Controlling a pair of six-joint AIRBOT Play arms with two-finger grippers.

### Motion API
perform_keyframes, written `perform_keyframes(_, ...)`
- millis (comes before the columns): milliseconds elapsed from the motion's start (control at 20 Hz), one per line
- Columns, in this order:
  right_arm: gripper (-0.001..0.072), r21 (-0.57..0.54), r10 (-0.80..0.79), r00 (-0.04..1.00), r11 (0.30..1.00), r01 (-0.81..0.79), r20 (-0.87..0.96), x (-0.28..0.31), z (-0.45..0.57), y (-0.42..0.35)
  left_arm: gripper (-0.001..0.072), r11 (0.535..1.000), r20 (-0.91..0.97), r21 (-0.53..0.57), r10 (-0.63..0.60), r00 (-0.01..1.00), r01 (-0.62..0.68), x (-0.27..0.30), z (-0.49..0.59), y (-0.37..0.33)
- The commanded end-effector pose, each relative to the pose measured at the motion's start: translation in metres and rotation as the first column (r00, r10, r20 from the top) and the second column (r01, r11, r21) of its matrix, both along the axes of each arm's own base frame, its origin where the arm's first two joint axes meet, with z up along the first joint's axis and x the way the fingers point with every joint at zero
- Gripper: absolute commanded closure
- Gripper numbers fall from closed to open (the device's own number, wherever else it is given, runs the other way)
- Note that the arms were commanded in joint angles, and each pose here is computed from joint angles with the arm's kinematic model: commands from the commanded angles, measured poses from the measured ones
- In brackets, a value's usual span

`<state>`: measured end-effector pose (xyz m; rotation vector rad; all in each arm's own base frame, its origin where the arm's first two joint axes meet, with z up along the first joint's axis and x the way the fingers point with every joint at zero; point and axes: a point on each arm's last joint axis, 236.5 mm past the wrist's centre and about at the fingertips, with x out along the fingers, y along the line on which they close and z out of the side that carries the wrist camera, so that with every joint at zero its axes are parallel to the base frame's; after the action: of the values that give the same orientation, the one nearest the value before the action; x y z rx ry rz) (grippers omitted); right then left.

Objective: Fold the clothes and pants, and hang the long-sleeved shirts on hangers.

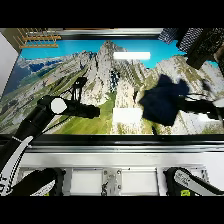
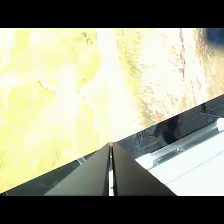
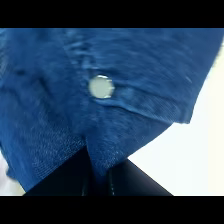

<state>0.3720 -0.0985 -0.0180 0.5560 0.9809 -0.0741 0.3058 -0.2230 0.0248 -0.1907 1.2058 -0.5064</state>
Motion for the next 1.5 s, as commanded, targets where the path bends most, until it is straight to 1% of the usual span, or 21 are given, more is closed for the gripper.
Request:
perform_keyframes(0, 0.0681, -0.036, -0.405, 0.914, 0.914, 0.404, -0.007, -0.063, 0.005, -0.130, 0.0701, 1.000, 0.007, -0.004, 0.005, 1.000, -0.005, 0.002, 0.001, -0.001)
perform_keyframes(50, 0.0681, -0.017, -0.478, 0.878, 0.878, 0.478, -0.023, -0.080, -0.001, -0.145, 0.0701, 1.000, 0.009, -0.006, 0.011, 1.000, -0.011, 0.003, 0.001, -0.001)
perform_keyframes(150, 0.0682, 0.017, -0.568, 0.820, 0.821, 0.570, -0.072, -0.106, -0.017, -0.154, 0.0701, 1.000, 0.013, -0.008, 0.013, 1.000, -0.013, 0.004, 0.002, -0.001)
perform_keyframes(300, 0.0681, -0.015, -0.633, 0.761, 0.770, 0.638, -0.140, -0.135, -0.041, -0.142, 0.0701, 1.000, 0.013, -0.008, 0.013, 1.000, -0.013, 0.004, 0.002, -0.001)
perform_keyframes(350, 0.0681, -0.026, -0.645, 0.748, 0.760, 0.650, -0.157, -0.143, -0.046, -0.137, 0.0701, 1.000, 0.013, -0.007, 0.013, 1.000, -0.013, 0.004, 0.002, -0.001)
perform_keyframes(450, 0.0677, -0.113, -0.610, 0.763, 0.791, 0.601, -0.213, -0.165, -0.056, -0.134, 0.0701, 1.000, 0.012, -0.006, 0.013, 1.000, -0.013, 0.004, 0.002, 0.000)
perform_keyframes(500, 0.0620, -0.164, -0.595, 0.770, 0.804, 0.572, -0.233, -0.175, -0.056, -0.137, 0.0701, 1.000, 0.012, -0.006, 0.012, 1.000, -0.012, 0.004, 0.002, 0.000)
perform_keyframes(550, 0.0368, -0.203, -0.588, 0.773, 0.808, 0.553, -0.236, -0.181, -0.054, -0.141, 0.0701, 1.000, 0.015, -0.007, 0.013, 1.000, -0.013, 0.004, 0.002, 0.000)
perform_keyframes(600, 0.0095, -0.240, -0.583, 0.777, 0.810, 0.535, -0.236, -0.185, -0.049, -0.147, 0.0701, 1.000, 0.017, -0.008, 0.018, 1.000, -0.018, 0.005, 0.002, 0.000)
perform_keyframes(650, 0.0055, -0.286, -0.580, 0.783, 0.807, 0.516, -0.224, -0.188, -0.039, -0.155, 0.0701, 0.999, 0.016, -0.011, 0.032, 0.999, -0.031, 0.008, 0.003, 0.004)
perform_keyframes(700, 0.0061, -0.330, -0.582, 0.789, 0.797, 0.505, -0.197, -0.189, -0.024, -0.165, 0.0702, 0.998, 0.018, -0.015, 0.056, 0.998, -0.056, 0.011, 0.006, 0.009)
perform_keyframes(800, 0.0061, -0.403, -0.567, 0.822, 0.765, 0.503, -0.051, -0.173, 0.025, -0.182, 0.0701, 0.994, 0.055, -0.034, 0.108, 0.993, -0.107, 0.021, 0.020, 0.025)
perform_keyframes(850, 0.0061, -0.433, -0.516, 0.856, 0.762, 0.481, 0.044, -0.157, 0.052, -0.181, 0.0701, 0.991, 0.073, -0.043, 0.132, 0.989, -0.129, 0.025, 0.027, 0.032)
perform_keyframes(900, 0.0060, -0.442, -0.437, 0.889, 0.777, 0.448, 0.133, -0.134, 0.076, -0.167, 0.0701, 0.987, 0.088, -0.050, 0.154, 0.984, -0.150, 0.028, 0.033, 0.040)
perform_keyframes(1000, 0.0060, -0.375, -0.250, 0.931, 0.863, 0.339, 0.266, -0.083, 0.108, -0.108, 0.0701, 0.982, 0.106, -0.059, 0.182, 0.978, -0.177, 0.033, 0.039, 0.049)
perform_keyframes(1100, 0.0060, -0.263, -0.009, 0.943, 0.959, 0.101, 0.331, -0.040, 0.123, -0.013, 0.0701, 0.981, 0.103, -0.056, 0.190, 0.976, -0.185, 0.034, 0.038, 0.052)
perform_keyframes(1150, 0.0060, -0.210, 0.114, 0.932, 0.977, -0.042, 0.344, -0.028, 0.124, 0.039, 0.0701, 0.981, 0.107, -0.052, 0.190, 0.976, -0.185, 0.035, 0.038, 0.053)
perform_keyframes(1200, 0.0060, -0.173, 0.203, 0.915, 0.973, -0.151, 0.348, -0.024, 0.124, 0.080, 0.0701, 0.981, 0.108, -0.052, 0.190, 0.976, -0.185, 0.035, 0.038, 0.053)
perform_keyframes(1250, 0.0060, -0.151, 0.303, 0.887, 0.952, -0.266, 0.349, -0.023, 0.123, 0.123, 0.0701, 0.981, 0.108, -0.052, 0.190, 0.976, -0.185, 0.035, 0.038, 0.053)
perform_keyframes(1350, 0.0060, -0.148, 0.473, 0.812, 0.880, -0.451, 0.341, -0.032, 0.119, 0.193, 0.0701, 0.981, 0.107, -0.052, 0.190, 0.976, -0.185, 0.035, 0.038, 0.053)
perform_keyframes(1450, 0.0061, -0.146, 0.588, 0.735, 0.804, -0.576, 0.337, -0.046, 0.114, 0.245, 0.0701, 0.981, 0.108, -0.053, 0.191, 0.976, -0.186, 0.035, 0.038, 0.053)
